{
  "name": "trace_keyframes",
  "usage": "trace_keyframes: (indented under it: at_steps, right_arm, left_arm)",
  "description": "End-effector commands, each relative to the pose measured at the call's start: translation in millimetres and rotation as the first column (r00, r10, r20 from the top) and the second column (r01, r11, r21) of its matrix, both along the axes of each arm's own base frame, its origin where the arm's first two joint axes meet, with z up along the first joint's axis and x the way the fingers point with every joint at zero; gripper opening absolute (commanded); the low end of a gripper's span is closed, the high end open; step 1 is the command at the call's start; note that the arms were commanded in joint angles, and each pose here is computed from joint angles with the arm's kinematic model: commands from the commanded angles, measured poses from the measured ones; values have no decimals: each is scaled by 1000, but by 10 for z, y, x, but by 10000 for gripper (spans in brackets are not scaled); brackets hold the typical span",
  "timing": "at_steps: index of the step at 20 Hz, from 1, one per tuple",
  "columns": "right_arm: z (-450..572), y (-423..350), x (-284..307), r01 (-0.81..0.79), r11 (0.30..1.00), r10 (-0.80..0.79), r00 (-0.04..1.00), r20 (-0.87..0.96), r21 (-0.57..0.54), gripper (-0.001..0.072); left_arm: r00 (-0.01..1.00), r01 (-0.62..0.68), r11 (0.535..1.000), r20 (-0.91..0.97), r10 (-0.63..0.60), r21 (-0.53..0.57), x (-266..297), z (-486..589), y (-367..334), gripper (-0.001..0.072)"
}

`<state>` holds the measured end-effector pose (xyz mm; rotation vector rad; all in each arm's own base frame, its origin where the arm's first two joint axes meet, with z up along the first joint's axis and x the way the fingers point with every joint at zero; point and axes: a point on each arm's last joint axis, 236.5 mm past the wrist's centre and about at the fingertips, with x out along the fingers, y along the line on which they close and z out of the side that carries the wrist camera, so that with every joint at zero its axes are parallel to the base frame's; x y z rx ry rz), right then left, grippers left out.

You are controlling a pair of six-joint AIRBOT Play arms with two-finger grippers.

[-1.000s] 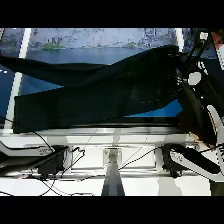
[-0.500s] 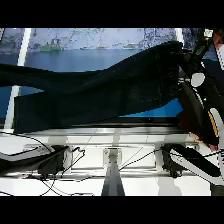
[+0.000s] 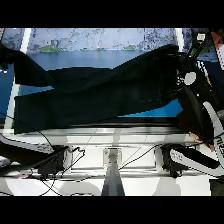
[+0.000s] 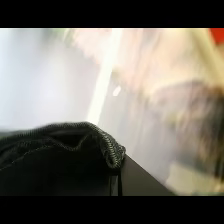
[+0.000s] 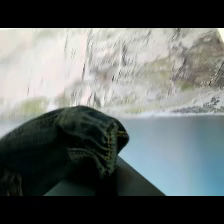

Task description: Fold the clothes and pants, and hang the long-sleeved shirts on hangers.

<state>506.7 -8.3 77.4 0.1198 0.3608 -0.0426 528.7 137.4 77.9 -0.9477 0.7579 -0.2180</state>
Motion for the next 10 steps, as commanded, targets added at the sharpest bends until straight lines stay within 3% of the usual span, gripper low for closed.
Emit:
trace_keyframes:
  at_steps: [1,3,5,6,7,10]
  right_arm:
    - [274,-215,123,109,991,-120,982,149,77,42]
    - [460,-213,92,99,994,-107,976,190,49,42]
    - [593,-95,-29,28,997,-16,987,162,-67,41]
    - [630,2,-137,-32,991,48,992,118,-132,41]
    - [643,103,-262,-94,980,107,992,67,-173,41]
    - [712,344,-723,-243,947,235,970,-65,-211,41]
  left_arm:
    - [991,-84,996,100,84,-6,427,20,-87,21]
    - [993,-53,997,104,47,53,347,115,-131,20]
    - [998,-9,971,61,-5,238,114,172,-42,20]
    - [999,17,932,23,-27,363,-58,224,57,20]
    - [999,43,872,-17,-39,487,-236,297,173,21]
    - [993,109,618,-106,-42,779,-794,733,531,21]
